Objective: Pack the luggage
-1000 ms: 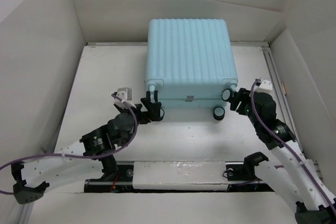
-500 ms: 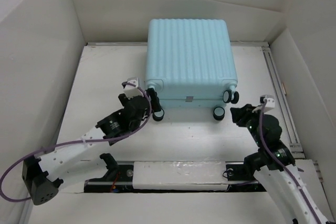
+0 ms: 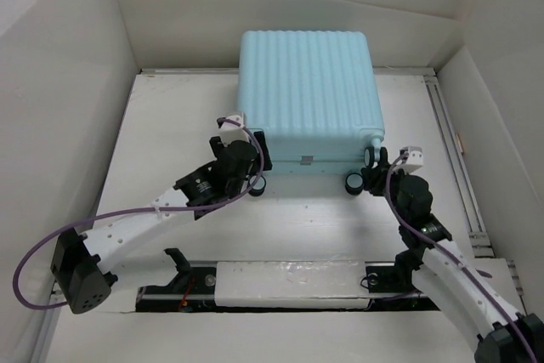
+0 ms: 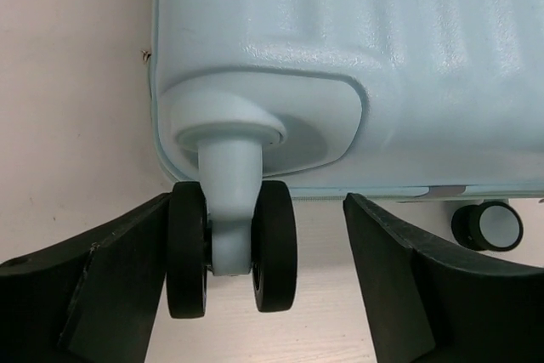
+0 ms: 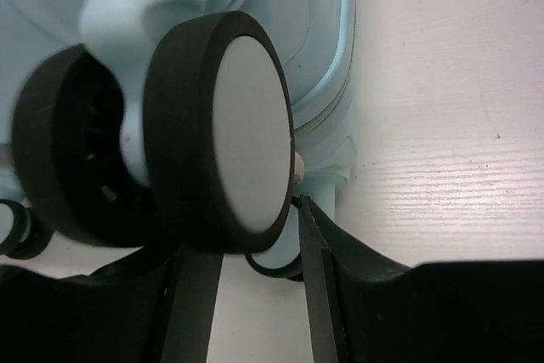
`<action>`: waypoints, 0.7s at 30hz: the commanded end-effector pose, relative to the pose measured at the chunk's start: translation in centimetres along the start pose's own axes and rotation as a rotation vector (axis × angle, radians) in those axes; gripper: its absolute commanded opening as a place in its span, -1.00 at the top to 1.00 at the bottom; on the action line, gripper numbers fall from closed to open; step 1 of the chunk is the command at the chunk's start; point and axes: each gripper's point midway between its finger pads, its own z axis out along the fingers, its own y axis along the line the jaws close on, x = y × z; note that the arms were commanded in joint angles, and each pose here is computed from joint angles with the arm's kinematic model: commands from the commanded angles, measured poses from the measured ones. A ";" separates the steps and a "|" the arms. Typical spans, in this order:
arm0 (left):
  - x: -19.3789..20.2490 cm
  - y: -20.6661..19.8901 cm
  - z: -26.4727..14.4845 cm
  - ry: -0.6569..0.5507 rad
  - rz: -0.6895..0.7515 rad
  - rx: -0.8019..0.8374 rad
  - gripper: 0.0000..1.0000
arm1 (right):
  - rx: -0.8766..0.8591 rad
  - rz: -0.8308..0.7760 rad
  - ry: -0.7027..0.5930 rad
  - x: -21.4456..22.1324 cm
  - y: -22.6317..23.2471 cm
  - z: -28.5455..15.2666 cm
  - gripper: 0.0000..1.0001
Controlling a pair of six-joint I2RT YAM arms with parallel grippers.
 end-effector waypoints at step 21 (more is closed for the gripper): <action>-2.1 -1.6 0.2 -0.017 -0.084 0.179 -0.24 | -0.050 0.039 -0.326 -4.7 -0.4 3.4 0.06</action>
